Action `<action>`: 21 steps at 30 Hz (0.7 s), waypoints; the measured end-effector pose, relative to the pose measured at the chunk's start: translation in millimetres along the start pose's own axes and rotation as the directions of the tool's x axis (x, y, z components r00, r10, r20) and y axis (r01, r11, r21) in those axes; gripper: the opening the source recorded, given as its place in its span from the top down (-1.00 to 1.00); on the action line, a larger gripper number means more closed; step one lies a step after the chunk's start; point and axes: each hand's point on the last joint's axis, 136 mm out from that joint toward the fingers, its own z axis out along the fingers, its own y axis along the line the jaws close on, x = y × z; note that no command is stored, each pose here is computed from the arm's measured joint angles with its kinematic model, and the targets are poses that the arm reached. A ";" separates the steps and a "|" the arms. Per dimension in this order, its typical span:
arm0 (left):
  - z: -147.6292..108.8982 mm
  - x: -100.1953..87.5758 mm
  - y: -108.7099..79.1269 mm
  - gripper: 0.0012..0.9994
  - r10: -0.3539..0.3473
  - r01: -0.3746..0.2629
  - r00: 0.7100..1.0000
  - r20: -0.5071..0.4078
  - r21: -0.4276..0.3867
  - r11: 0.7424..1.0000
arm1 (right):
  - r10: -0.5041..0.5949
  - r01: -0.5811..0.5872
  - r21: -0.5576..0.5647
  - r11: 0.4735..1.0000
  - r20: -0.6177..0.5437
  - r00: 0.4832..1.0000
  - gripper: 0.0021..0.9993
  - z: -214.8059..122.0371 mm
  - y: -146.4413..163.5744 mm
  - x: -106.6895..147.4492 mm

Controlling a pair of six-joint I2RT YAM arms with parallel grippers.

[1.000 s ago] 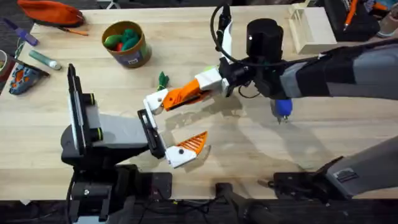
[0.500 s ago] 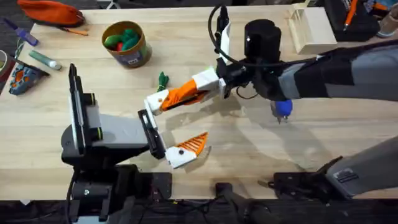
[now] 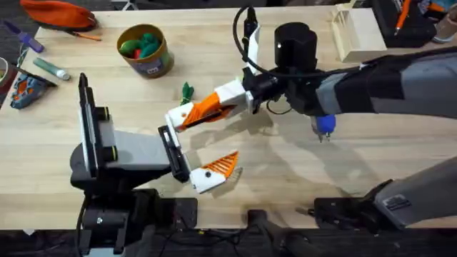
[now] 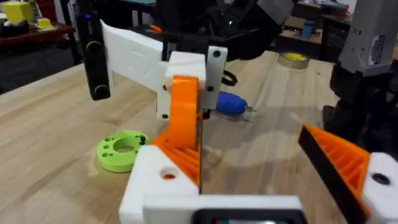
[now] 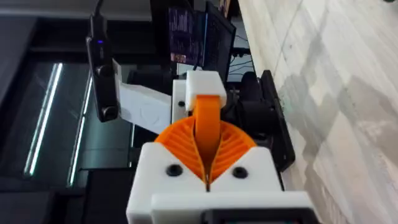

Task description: Pick up the gripper from the table and insert it into the empty holder that is missing its gripper. Then pick up a screw, insert it into the mounting hole, and use the screwdriver to tighten it. Finally, clean up the table by picking up the vegetable and placing it into the bucket.

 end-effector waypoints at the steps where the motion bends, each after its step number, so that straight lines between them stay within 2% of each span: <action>1: 0.0 0.0 0.0 -0.97 0.000 0.000 1.000 0.000 0.000 1.000 | 0.003 -0.003 0.001 1.000 0.000 1.000 0.99 0.0 -0.3 0.1; 7: 0.0 0.0 0.5 -0.97 0.000 0.000 1.000 0.000 -0.003 1.000 | 0.003 -0.003 0.003 1.000 0.002 1.000 0.99 1.2 -0.5 -0.1; 13: -0.1 -0.3 1.7 -0.97 0.015 -0.015 1.000 0.001 -0.009 1.000 | -0.065 0.065 -0.008 0.998 0.030 0.997 0.99 6.5 6.4 -3.0; 21: -0.1 -0.3 1.6 -0.97 0.017 -0.017 1.000 0.000 -0.009 1.000 | -0.044 0.045 -0.014 0.999 0.049 0.998 0.99 6.7 4.4 -2.6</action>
